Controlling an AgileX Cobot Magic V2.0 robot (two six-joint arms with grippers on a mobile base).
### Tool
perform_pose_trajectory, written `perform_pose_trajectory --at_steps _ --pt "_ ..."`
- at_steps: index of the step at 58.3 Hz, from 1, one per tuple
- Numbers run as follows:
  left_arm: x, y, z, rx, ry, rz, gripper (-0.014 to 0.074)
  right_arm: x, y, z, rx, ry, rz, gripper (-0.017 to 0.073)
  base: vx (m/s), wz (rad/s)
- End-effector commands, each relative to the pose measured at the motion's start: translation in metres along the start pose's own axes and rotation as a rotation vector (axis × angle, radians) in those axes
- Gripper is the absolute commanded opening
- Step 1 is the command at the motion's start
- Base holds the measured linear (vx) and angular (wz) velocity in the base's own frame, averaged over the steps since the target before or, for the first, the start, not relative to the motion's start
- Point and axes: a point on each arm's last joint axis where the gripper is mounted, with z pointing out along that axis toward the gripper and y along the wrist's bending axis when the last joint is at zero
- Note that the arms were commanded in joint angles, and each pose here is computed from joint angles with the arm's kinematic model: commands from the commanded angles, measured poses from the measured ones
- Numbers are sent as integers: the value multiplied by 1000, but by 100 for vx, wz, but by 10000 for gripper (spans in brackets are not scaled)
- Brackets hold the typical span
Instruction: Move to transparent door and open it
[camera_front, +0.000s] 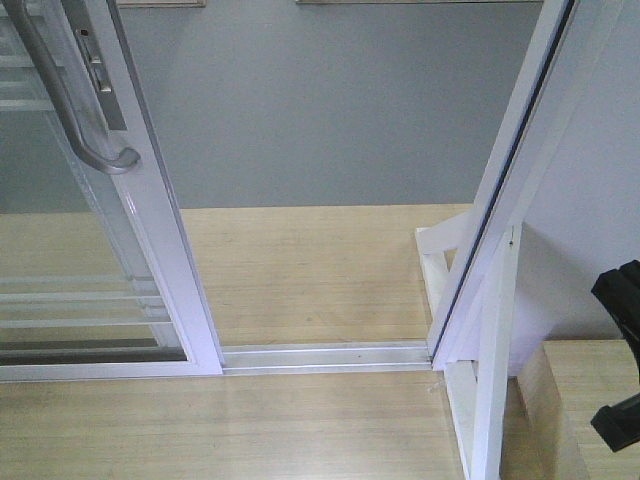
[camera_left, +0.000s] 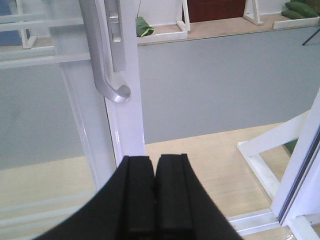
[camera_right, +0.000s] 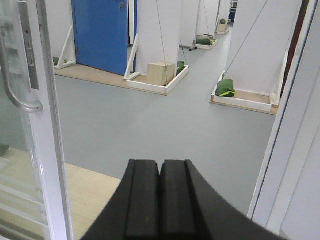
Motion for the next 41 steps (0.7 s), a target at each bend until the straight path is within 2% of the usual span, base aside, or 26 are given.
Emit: perform_pose_trajectory --at_steps 1,6,12,40,41 --pt "-19 -1 -3 10 -143 -30 -7 -16 -3 1 31 -83 9 -5 0 0" --pt "-22 -1 -3 18 -169 -108 -8 -16 -3 1 29 -84 22 -5 0 0" --pt "-22 -1 -3 23 -174 -161 -7 -16 -3 1 29 -84 22 -5 0 0" --pt "-19 -1 -3 21 -140 -166 -6 -16 -3 1 29 -84 22 -5 0 0" --pt "-19 -1 -3 18 -141 -153 -6 -16 -3 1 29 -84 22 -5 0 0"
